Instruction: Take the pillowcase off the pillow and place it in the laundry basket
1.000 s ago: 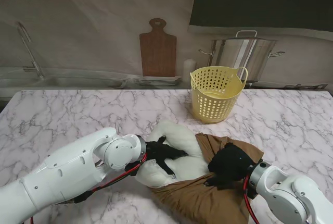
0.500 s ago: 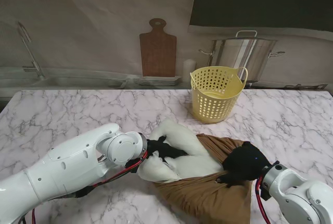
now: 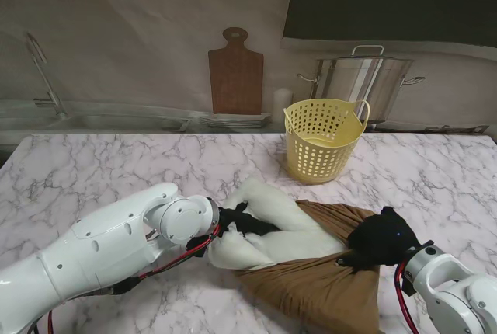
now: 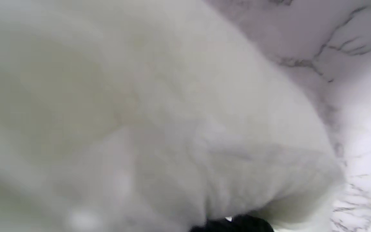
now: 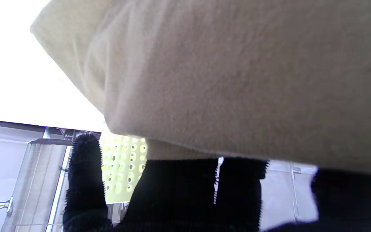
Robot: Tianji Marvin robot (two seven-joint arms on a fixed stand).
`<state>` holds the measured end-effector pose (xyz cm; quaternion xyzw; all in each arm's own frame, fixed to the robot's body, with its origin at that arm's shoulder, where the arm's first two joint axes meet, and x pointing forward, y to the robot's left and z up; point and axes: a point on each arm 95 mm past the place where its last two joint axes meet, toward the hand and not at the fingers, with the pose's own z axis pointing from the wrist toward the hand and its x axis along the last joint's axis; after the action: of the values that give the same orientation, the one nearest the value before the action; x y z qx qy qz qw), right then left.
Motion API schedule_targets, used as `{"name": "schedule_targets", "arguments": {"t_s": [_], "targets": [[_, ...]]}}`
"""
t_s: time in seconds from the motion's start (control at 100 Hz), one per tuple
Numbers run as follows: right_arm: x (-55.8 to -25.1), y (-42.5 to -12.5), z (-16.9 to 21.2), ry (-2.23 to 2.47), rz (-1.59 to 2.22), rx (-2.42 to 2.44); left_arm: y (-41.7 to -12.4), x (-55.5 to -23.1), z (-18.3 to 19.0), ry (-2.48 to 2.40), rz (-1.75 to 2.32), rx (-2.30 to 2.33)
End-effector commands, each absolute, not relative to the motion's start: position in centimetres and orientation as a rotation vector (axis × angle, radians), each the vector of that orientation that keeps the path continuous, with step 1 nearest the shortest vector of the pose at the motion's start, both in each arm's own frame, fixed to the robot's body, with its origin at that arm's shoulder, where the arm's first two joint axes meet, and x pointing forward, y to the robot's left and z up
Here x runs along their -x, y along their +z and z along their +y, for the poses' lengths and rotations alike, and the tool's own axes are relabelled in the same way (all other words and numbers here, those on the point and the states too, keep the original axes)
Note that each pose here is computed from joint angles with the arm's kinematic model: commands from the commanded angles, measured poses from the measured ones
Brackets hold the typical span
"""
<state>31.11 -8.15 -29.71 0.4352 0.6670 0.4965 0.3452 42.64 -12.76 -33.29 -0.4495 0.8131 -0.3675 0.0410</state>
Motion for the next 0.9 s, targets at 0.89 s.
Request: {"name": "schedule_targets", "arguments": {"t_s": [0.89], "targets": [[-31.1, -32.8, -5.9, 1.403, 1.861, -1.311, -35.6, -39.3, -3.5, -0.967, 2.442, 1.431]]}}
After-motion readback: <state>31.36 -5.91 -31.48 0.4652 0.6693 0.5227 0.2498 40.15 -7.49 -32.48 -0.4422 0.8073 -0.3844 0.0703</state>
